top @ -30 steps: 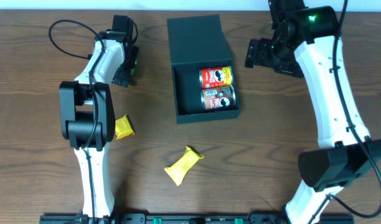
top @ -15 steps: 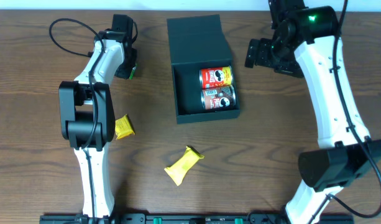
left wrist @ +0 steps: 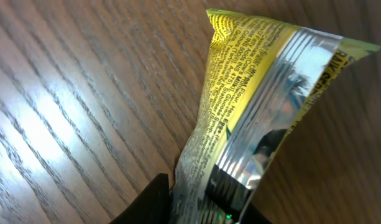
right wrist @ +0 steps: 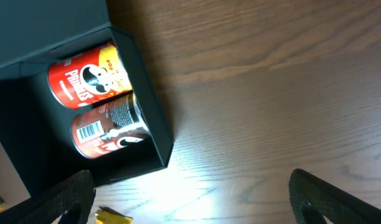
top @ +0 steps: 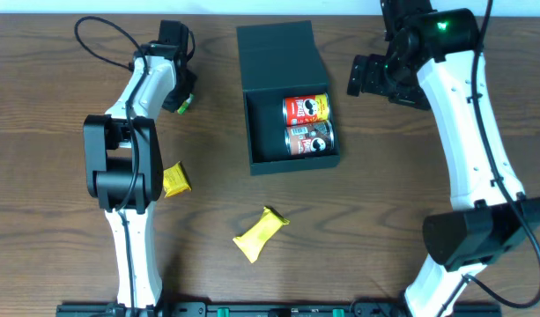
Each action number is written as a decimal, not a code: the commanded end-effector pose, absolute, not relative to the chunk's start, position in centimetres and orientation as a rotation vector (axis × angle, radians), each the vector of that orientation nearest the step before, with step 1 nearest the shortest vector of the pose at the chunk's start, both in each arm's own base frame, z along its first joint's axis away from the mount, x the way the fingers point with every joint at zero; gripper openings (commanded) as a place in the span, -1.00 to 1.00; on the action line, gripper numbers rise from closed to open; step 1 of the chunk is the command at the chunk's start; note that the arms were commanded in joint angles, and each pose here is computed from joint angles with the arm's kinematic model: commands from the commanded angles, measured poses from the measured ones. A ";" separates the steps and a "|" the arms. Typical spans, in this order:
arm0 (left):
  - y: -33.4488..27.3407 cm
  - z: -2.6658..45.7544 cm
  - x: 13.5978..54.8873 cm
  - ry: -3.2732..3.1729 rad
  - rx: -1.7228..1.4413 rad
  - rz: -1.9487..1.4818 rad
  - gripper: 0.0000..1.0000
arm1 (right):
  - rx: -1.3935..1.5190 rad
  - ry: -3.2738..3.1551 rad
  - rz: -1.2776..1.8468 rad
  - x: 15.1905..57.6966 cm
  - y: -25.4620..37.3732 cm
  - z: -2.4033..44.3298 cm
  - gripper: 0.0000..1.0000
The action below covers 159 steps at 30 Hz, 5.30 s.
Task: Pack container
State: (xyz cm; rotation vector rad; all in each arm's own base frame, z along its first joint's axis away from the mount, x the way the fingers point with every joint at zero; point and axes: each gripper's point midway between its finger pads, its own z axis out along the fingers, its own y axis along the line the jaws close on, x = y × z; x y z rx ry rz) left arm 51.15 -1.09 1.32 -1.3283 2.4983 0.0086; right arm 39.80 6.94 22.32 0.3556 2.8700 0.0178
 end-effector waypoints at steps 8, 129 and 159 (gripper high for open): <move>0.5 5.6 51.1 2.546 -1.057 0.123 -0.58 | 0.377 2.827 -0.024 40.1 6.1 23.1 0.98; -5.2 31.1 33.7 2.534 -0.052 0.319 0.91 | 0.759 3.178 0.379 17.4 14.8 12.7 0.50; -4.5 31.4 33.9 2.509 -0.077 0.374 0.91 | 1.031 3.328 0.573 16.9 27.2 4.2 0.61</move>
